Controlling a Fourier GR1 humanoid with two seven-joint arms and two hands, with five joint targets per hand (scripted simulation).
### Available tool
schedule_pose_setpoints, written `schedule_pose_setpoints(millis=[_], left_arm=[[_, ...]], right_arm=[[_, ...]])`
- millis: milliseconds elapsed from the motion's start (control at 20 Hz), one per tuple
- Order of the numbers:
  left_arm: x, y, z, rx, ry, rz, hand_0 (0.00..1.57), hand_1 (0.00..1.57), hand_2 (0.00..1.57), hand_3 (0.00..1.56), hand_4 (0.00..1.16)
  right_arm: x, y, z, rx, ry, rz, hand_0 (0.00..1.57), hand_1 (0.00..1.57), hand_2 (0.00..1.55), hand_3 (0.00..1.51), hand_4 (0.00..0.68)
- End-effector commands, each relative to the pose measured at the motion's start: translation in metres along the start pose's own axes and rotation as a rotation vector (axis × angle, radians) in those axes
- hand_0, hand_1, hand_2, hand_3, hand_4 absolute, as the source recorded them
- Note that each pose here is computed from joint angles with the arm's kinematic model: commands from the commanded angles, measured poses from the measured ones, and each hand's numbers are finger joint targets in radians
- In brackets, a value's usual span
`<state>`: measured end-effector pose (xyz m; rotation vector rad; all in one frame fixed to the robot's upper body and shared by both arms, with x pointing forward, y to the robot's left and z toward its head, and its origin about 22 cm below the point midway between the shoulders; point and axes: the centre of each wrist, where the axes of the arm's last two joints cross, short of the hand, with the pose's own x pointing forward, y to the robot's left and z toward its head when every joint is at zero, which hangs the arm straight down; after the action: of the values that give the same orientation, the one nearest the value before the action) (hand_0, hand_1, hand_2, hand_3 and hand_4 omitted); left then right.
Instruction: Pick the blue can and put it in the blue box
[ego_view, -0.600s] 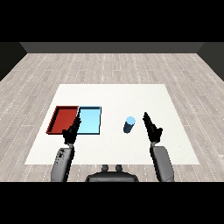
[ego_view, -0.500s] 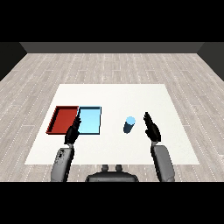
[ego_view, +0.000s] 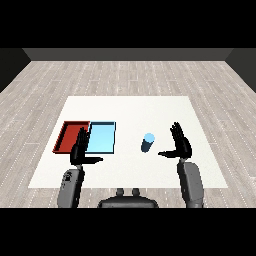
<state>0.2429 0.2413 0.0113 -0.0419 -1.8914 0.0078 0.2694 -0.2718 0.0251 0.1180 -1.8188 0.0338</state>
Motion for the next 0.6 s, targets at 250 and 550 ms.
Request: schedule_pose_setpoints(millis=[250, 550], left_arm=[[-0.007, -0.007, -0.0062, 0.003, -0.142, 0.061, 0.00, 0.00, 0.00, 0.00, 0.00], [-0.020, 0.006, 0.0005, 0.012, -0.112, 0.088, 0.00, 0.00, 0.00, 0.00, 0.00]], right_arm=[[-0.013, -0.022, -0.009, 0.018, -0.098, -0.075, 0.00, 0.00, 0.00, 0.00, 0.000], [-0.027, -0.024, 0.001, 0.029, -0.070, -0.091, 0.00, 0.00, 0.00, 0.00, 0.000]])
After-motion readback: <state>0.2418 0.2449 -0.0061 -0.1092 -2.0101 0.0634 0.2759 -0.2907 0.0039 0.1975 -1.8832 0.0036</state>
